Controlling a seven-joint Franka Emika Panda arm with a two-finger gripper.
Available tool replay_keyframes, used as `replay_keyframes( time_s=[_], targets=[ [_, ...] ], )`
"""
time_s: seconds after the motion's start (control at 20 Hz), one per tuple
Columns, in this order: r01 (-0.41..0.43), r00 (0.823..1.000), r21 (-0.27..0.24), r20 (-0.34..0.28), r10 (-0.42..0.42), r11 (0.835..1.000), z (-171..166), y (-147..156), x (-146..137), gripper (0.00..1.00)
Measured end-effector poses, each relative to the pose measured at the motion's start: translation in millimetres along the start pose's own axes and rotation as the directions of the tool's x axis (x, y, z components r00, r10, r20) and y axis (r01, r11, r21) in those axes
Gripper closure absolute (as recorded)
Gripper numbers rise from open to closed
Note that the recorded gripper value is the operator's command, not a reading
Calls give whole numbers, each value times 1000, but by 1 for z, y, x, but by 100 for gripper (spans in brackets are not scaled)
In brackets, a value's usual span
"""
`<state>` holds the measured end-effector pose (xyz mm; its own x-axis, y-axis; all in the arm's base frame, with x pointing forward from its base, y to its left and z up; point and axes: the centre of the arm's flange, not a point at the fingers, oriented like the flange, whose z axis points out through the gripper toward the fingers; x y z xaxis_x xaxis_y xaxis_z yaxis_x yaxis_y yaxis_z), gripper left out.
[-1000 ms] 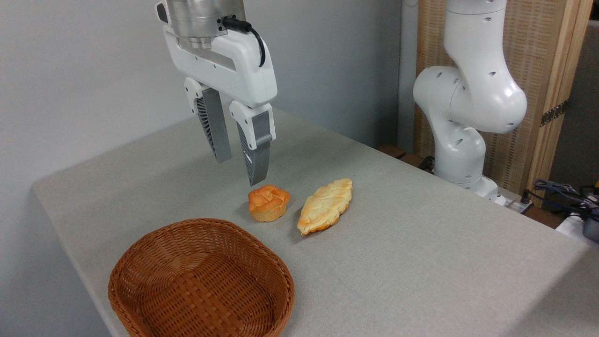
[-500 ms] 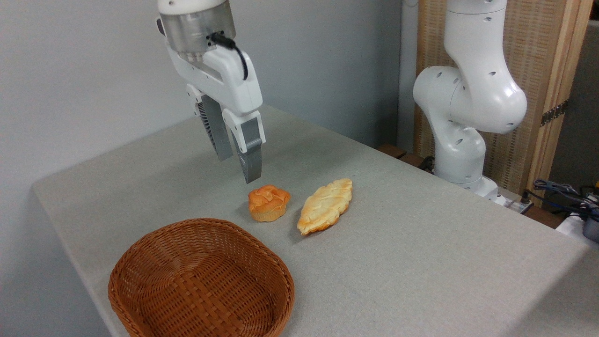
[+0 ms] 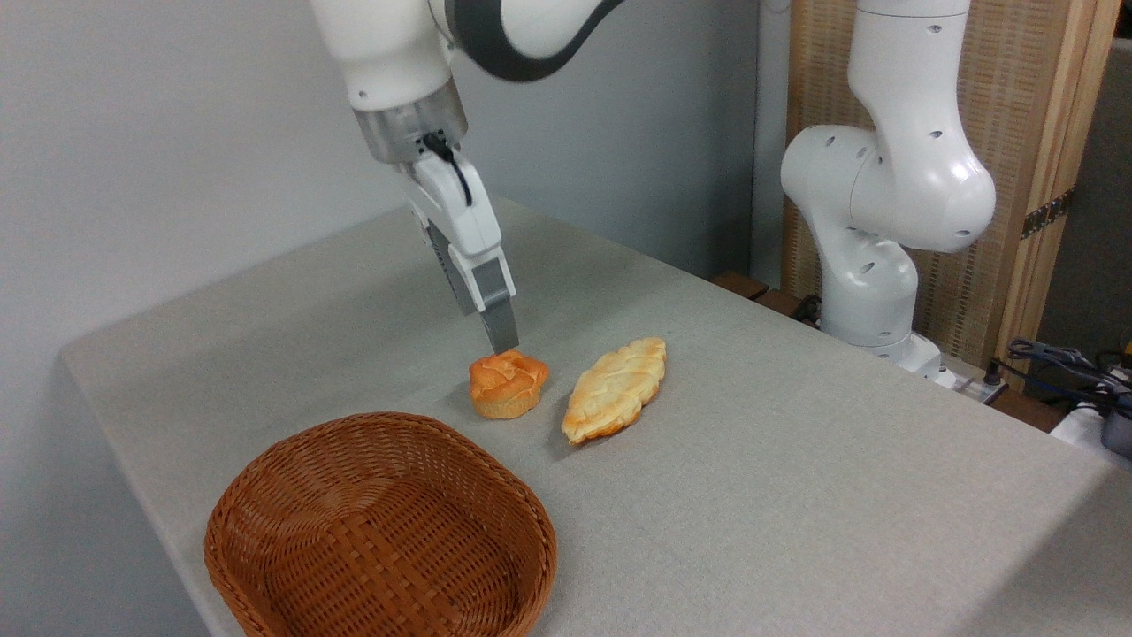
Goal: Put bread into the basket
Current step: 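Lower the open gripper toward the small round orange bread roll, then close the gripper fingers around the round bread roll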
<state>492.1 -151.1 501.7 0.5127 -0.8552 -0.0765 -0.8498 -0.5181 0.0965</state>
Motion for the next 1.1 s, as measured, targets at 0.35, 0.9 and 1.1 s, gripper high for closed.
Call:
replay_keyframes(
  time_s=[0.35,0.9,1.1],
  targets=[
    [-62,998,47,34,61,997,60,14,13,0],
    [-106,993,34,65,104,994,90,20,27,75],
    [-107,992,29,67,105,994,93,20,28,82]
  ],
)
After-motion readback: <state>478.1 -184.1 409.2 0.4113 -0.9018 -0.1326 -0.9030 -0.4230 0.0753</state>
